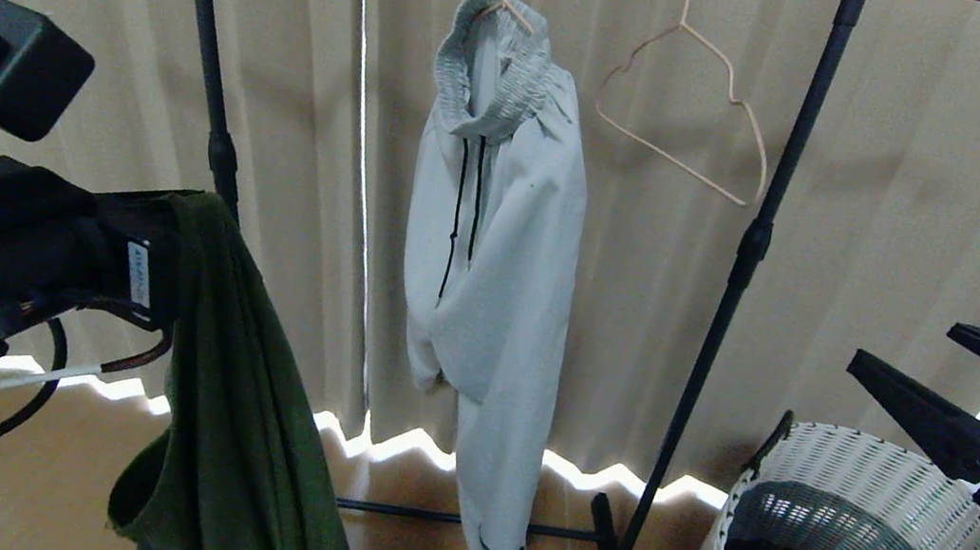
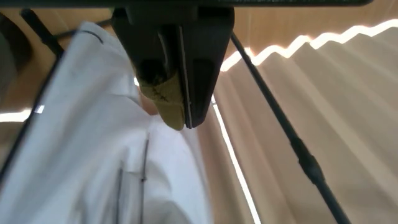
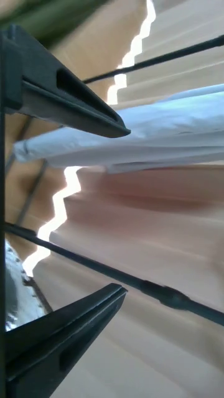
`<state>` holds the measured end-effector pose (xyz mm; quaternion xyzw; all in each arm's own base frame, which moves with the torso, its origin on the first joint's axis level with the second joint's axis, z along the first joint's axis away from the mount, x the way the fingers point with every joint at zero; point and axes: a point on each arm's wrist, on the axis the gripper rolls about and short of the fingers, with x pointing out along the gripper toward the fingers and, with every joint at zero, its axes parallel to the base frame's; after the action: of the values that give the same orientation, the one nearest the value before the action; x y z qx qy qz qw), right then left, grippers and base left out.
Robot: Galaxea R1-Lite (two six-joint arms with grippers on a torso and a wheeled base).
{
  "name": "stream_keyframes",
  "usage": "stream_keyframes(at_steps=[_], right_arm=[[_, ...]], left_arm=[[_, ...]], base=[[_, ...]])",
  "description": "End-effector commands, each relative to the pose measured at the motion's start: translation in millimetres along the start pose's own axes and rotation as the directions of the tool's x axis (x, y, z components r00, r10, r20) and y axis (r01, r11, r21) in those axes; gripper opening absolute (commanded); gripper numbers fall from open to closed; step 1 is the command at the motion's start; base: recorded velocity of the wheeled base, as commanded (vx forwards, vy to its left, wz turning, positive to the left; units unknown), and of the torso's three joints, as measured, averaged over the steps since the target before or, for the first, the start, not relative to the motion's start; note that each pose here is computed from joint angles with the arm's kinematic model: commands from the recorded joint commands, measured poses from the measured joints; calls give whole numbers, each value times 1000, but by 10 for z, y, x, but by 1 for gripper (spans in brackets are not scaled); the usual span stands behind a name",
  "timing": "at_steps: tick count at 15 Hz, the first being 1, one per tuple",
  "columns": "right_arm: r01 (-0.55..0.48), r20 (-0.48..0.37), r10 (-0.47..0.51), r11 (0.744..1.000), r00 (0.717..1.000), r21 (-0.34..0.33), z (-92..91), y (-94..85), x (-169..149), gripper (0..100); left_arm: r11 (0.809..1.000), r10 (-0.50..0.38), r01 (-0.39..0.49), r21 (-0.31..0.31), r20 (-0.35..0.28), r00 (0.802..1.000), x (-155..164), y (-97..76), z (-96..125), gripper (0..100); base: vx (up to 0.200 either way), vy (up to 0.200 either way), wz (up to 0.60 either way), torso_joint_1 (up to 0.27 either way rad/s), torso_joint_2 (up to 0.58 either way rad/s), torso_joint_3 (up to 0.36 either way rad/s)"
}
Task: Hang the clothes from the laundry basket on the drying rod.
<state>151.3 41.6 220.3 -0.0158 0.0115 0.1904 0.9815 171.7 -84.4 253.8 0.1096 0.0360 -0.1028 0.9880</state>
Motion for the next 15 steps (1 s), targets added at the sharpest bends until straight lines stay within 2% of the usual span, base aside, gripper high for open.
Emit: stream_keyframes(at_steps=[1,4,8,11,15], right_arm=[[16,-13,-16,1000,1000,0,-176,-17,-22,100],[28,-42,-28,1000,999,-9,-313,-33,-54,100],[35,-32,-37,998,999,-53,-294,-38,-65,100],[58,-29,-60,997,998,-53,-284,-73,-64,100],[60,-29,-61,997,998,-53,-282,-76,-63,100]], left_arm=[[1000,-13,13,-6,28,1000,-175,45,-24,0],[999,-42,41,4,15,999,-202,33,-92,0],[999,-46,46,4,8,999,-206,26,-119,0],[999,-48,48,5,0,999,-207,21,-145,0],[999,-49,49,9,-11,999,-238,21,-199,0]], base=[[0,0,0,0,0,0],[0,0,0,0,0,0],[0,0,0,0,0,0],[0,0,0,0,0,0],[0,0,0,48,-215,-217]])
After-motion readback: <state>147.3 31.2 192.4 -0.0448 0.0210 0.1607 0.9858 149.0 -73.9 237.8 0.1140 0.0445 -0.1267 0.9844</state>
